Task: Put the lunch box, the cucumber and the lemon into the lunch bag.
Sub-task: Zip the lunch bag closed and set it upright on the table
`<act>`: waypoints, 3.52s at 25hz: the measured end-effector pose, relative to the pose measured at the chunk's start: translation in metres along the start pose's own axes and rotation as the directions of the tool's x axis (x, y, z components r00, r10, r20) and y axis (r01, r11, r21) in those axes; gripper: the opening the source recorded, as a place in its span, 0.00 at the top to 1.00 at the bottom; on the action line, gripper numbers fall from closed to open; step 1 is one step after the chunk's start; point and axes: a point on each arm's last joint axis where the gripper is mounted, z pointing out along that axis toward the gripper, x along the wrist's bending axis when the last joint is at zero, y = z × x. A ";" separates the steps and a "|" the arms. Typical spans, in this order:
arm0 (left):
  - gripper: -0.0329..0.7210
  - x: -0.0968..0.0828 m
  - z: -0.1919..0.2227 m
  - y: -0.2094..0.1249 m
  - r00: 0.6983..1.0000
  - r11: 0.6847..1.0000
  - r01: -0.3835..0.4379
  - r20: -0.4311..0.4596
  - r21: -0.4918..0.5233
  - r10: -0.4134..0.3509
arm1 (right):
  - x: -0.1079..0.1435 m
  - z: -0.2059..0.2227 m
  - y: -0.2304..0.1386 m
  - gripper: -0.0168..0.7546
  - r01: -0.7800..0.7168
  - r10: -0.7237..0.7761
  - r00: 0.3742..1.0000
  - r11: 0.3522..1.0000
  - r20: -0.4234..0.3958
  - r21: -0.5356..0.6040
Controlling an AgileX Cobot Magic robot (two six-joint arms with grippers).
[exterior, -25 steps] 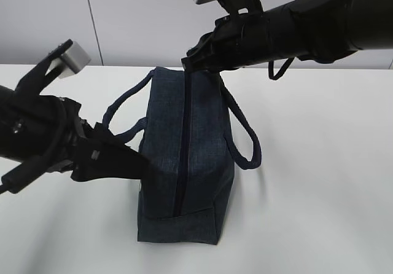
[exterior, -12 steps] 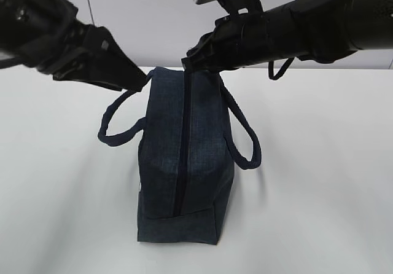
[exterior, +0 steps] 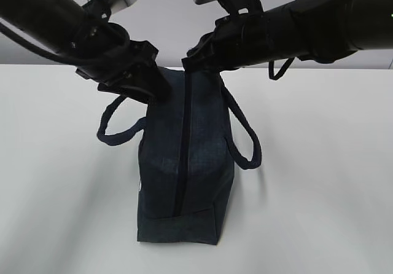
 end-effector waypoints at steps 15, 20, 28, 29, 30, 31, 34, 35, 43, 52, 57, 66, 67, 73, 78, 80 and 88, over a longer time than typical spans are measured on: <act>0.96 0.012 0.017 0.002 1.000 0.999 0.003 -0.023 0.035 -0.003 | 0.000 0.000 -0.001 0.98 0.006 -0.005 1.000 1.000 -0.009 0.005; 0.96 0.010 0.016 -0.001 1.000 0.997 -0.025 -0.005 0.070 0.025 | 0.000 0.000 0.001 0.98 0.017 -0.017 1.000 1.000 -0.014 0.002; 0.97 0.001 0.004 -0.005 0.998 0.992 -0.063 0.019 0.105 0.061 | 0.000 0.001 0.001 0.98 0.023 -0.023 1.000 1.000 -0.014 0.001; 0.97 -0.001 0.001 -0.005 0.997 0.992 -0.069 0.022 0.108 0.067 | 0.000 0.000 0.002 0.98 0.024 -0.024 1.000 1.000 -0.015 -0.002; 0.97 -0.002 0.000 -0.006 0.997 0.990 -0.073 0.025 0.118 0.071 | 0.000 0.000 0.003 0.98 0.024 -0.025 1.000 1.000 -0.015 -0.004; 0.97 -0.003 -0.002 -0.007 0.997 0.989 -0.076 0.031 0.127 0.073 | 0.000 0.000 0.005 0.98 0.028 -0.028 0.999 1.000 -0.016 -0.009; 0.97 -0.006 -0.006 -0.009 0.996 0.986 -0.086 0.040 0.143 0.081 | 0.001 -0.001 0.010 0.98 0.032 -0.032 0.999 0.999 -0.023 -0.022; 0.97 -0.007 -0.007 -0.009 0.996 0.985 -0.090 0.039 0.145 0.086 | 0.001 -0.001 0.011 0.98 0.032 -0.033 0.999 0.999 -0.025 -0.024; 0.97 -0.023 -0.035 -0.015 0.989 0.977 -0.144 0.060 0.159 0.136 | 0.002 -0.001 0.011 0.98 0.033 -0.034 0.999 0.999 -0.035 -0.022; 0.97 -0.038 -0.060 -0.020 0.981 0.973 -0.191 0.062 0.133 0.184 | 0.006 -0.001 0.012 0.98 0.030 -0.032 0.998 0.999 -0.063 -0.021; 0.97 -0.046 -0.074 -0.022 0.977 0.972 -0.211 0.060 0.102 0.206 | 0.007 -0.001 0.013 0.98 0.025 -0.027 0.997 0.999 -0.070 -0.022; 0.97 -0.059 -0.095 -0.026 0.973 0.973 -0.226 0.055 0.048 0.223 | 0.011 -0.001 0.014 0.98 0.009 -0.011 0.996 1.000 -0.088 -0.026; 0.97 -0.059 -0.096 -0.026 0.973 0.973 -0.227 0.054 0.045 0.225 | 0.012 -0.001 0.015 0.98 0.008 -0.011 0.996 1.000 -0.090 -0.029; 0.97 -0.064 -0.104 -0.028 0.972 0.974 -0.227 0.062 0.020 0.225 | 0.012 -0.001 0.016 0.98 -0.012 0.008 0.995 0.999 -0.103 -0.032; 0.97 -0.068 -0.109 -0.029 0.972 0.974 -0.225 0.071 -0.002 0.225 | 0.011 -0.002 0.016 0.98 -0.030 0.026 0.991 0.999 -0.129 -0.027; 0.97 -0.068 -0.111 -0.029 0.972 0.975 -0.223 0.070 -0.009 0.224 | 0.011 -0.001 0.015 0.98 -0.036 0.032 0.991 0.999 -0.132 -0.023; 0.97 -0.069 -0.112 -0.030 0.972 0.975 -0.224 0.070 -0.010 0.224 | 0.010 0.000 0.014 0.98 -0.067 0.063 0.989 0.997 -0.134 -0.027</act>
